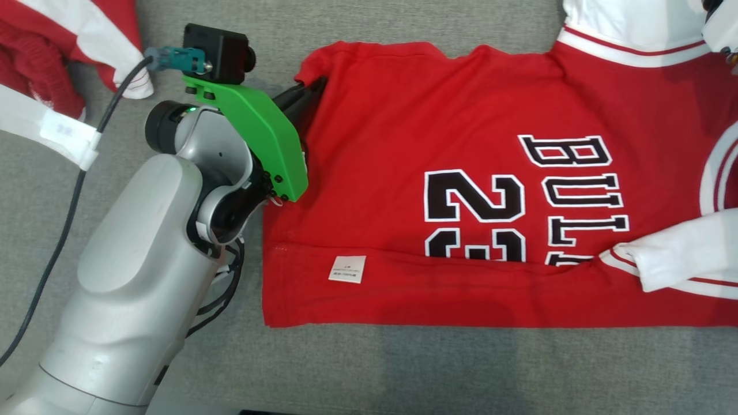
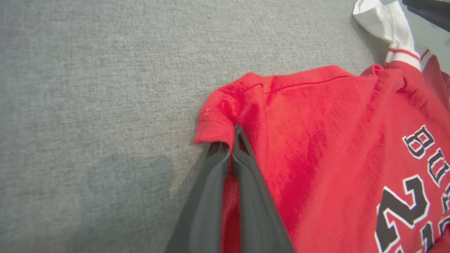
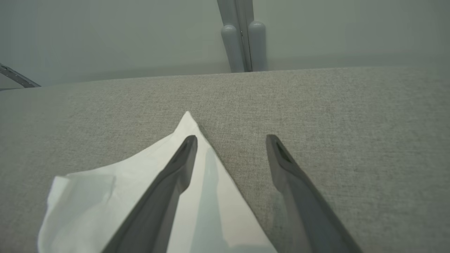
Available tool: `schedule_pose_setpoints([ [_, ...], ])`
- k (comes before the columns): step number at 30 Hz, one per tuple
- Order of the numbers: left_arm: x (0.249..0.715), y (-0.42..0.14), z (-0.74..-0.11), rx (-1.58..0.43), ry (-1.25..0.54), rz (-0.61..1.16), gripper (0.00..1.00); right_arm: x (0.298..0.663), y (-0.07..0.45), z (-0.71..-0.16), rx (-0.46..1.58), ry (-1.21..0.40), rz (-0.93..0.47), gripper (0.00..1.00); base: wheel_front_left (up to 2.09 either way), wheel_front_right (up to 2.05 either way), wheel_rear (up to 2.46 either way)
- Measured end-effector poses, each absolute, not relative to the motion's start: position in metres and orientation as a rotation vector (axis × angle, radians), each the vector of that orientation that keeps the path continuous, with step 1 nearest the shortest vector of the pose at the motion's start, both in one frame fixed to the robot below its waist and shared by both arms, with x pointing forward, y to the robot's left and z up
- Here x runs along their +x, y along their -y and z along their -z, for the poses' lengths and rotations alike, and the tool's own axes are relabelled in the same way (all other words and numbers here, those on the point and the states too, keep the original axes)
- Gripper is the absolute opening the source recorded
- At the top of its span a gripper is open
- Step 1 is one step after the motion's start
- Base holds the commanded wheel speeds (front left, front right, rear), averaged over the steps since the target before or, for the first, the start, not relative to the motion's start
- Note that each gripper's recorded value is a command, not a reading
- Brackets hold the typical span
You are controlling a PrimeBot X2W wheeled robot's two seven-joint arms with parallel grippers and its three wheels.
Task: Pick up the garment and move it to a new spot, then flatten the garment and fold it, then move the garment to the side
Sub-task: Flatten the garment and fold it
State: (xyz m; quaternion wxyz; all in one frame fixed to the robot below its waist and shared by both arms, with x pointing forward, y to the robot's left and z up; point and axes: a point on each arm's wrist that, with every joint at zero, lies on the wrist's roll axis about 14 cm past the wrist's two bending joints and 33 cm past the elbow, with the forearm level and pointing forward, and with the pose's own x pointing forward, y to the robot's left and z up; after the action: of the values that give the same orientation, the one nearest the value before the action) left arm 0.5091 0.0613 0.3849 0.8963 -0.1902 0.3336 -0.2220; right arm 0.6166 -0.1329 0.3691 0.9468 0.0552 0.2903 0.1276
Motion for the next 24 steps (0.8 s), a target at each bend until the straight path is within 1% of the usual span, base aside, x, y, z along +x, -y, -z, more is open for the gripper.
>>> schedule_pose_setpoints([
  [5,0.507,-0.071,-0.386,-0.393,-0.679,0.438,0.00,0.628,0.113,-0.366,0.135,-0.586,-0.289,1.00,0.00,0.00,0.00],
  [8,0.507,-0.083,-0.382,-0.382,-0.674,0.401,0.00,0.625,0.092,-0.352,0.147,-0.621,-0.328,1.00,0.00,0.00,0.00],
  [10,0.507,-0.085,-0.381,-0.379,-0.675,0.395,0.00,0.623,0.088,-0.348,0.148,-0.631,-0.337,1.00,0.00,0.00,0.00],
  [19,0.506,-0.089,-0.381,-0.383,-0.668,0.385,0.00,0.628,0.091,-0.340,0.123,-0.648,-0.327,1.00,0.00,0.00,0.00],
  [20,0.506,-0.089,-0.381,-0.383,-0.669,0.385,0.00,0.629,0.091,-0.339,0.123,-0.647,-0.326,0.89,0.00,0.00,0.00],
  [21,0.506,-0.090,-0.380,-0.383,-0.670,0.383,0.00,0.630,0.091,-0.338,0.122,-0.647,-0.326,0.69,0.00,0.00,0.00],
  [22,0.506,-0.090,-0.380,-0.384,-0.670,0.382,0.00,0.630,0.090,-0.337,0.121,-0.647,-0.325,0.37,0.00,0.00,0.00],
  [23,0.506,-0.091,-0.380,-0.385,-0.666,0.379,0.00,0.631,0.090,-0.337,0.114,-0.642,-0.325,0.00,0.00,0.00,0.00],
  [24,0.506,-0.091,-0.379,-0.385,-0.666,0.376,0.00,0.632,0.090,-0.337,0.104,-0.636,-0.325,0.00,0.00,0.00,0.00],
])
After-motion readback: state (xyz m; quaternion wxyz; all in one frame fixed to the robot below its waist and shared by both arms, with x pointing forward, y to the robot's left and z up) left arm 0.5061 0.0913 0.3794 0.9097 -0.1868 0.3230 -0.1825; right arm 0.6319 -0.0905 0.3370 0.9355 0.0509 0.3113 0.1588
